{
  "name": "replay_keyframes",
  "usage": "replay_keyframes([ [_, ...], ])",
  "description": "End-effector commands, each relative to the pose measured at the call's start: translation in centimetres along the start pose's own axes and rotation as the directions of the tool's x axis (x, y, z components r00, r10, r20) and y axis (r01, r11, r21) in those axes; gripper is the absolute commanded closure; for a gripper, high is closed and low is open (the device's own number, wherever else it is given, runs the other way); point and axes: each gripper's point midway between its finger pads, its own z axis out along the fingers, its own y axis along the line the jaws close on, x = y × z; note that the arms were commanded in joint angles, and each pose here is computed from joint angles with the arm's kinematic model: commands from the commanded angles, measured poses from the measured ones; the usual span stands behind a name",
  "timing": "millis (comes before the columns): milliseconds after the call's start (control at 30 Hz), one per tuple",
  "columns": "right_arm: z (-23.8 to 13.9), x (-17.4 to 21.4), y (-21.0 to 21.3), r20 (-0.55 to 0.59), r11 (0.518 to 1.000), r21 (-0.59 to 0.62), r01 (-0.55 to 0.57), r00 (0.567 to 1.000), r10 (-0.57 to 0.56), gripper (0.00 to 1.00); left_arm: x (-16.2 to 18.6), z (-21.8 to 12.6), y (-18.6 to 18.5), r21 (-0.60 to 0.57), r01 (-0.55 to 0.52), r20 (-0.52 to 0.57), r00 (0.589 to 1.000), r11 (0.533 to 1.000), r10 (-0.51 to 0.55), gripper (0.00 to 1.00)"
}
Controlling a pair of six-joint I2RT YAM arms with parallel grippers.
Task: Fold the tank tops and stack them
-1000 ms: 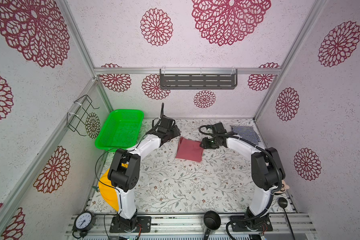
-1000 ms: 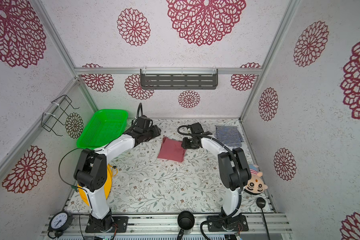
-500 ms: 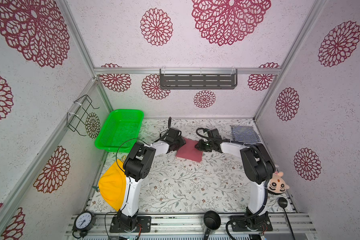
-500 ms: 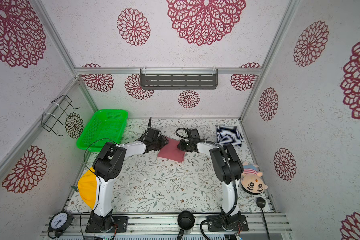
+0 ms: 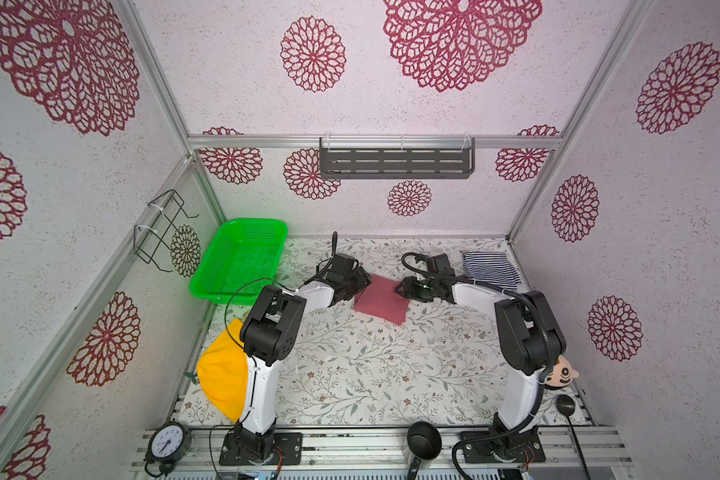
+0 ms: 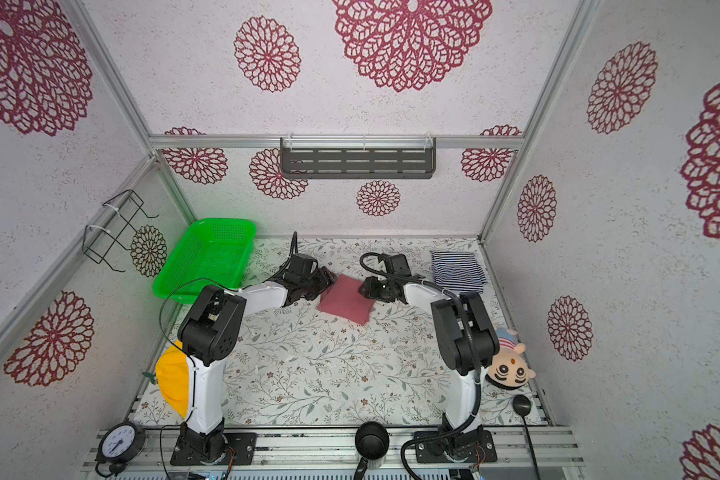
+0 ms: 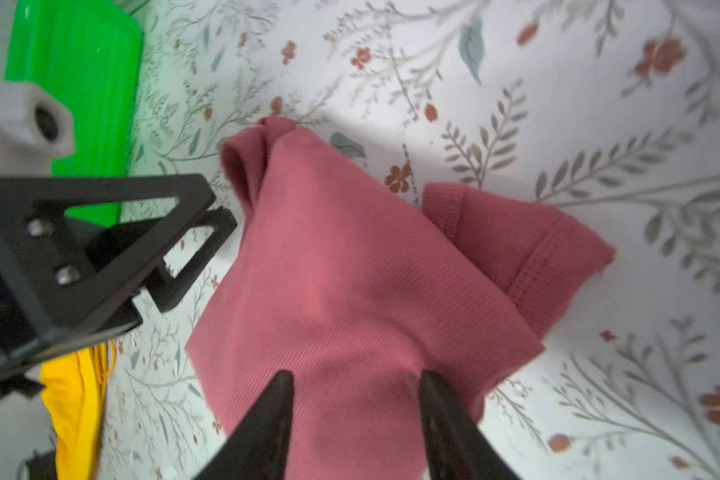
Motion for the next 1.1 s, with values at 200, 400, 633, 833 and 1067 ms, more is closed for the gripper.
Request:
replay_keyframes([
  [200, -1.7, -2.5, 1.6, 0.032, 0.984, -0.037, 0.174, 0.984, -0.172, 0.47, -3.8, -1.5, -0.5, 0.028, -0.018, 0.021, 1.0, 0.999, 0.017, 0.42],
  [400, 1.6, -3.7, 2.0, -0.007, 0.929, -0.093, 0.358, 0.933, -0.361, 0.57, -3.6, 0.5, -0.4, 0.066, 0.048, 0.004, 0.999, 0.997, -0.049, 0.57],
  [633, 5.5, -4.3, 1.8, -0.047, 0.911, -0.142, 0.388, 0.916, -0.398, 0.32, -3.5, 2.0, 0.4, 0.065, 0.099, 0.004, 0.995, 0.993, -0.099, 0.72],
  [833, 8.4, -2.9, 2.7, -0.099, 0.903, -0.206, 0.377, 0.91, -0.402, 0.34, -2.8, 3.6, 1.2, 0.055, 0.128, -0.022, 0.992, 0.99, -0.127, 0.67],
  [1067, 8.6, -2.3, 4.2, -0.099, 0.893, -0.271, 0.36, 0.912, -0.398, 0.63, -2.0, 4.5, 1.1, 0.075, 0.154, -0.051, 0.987, 0.985, -0.151, 0.73],
])
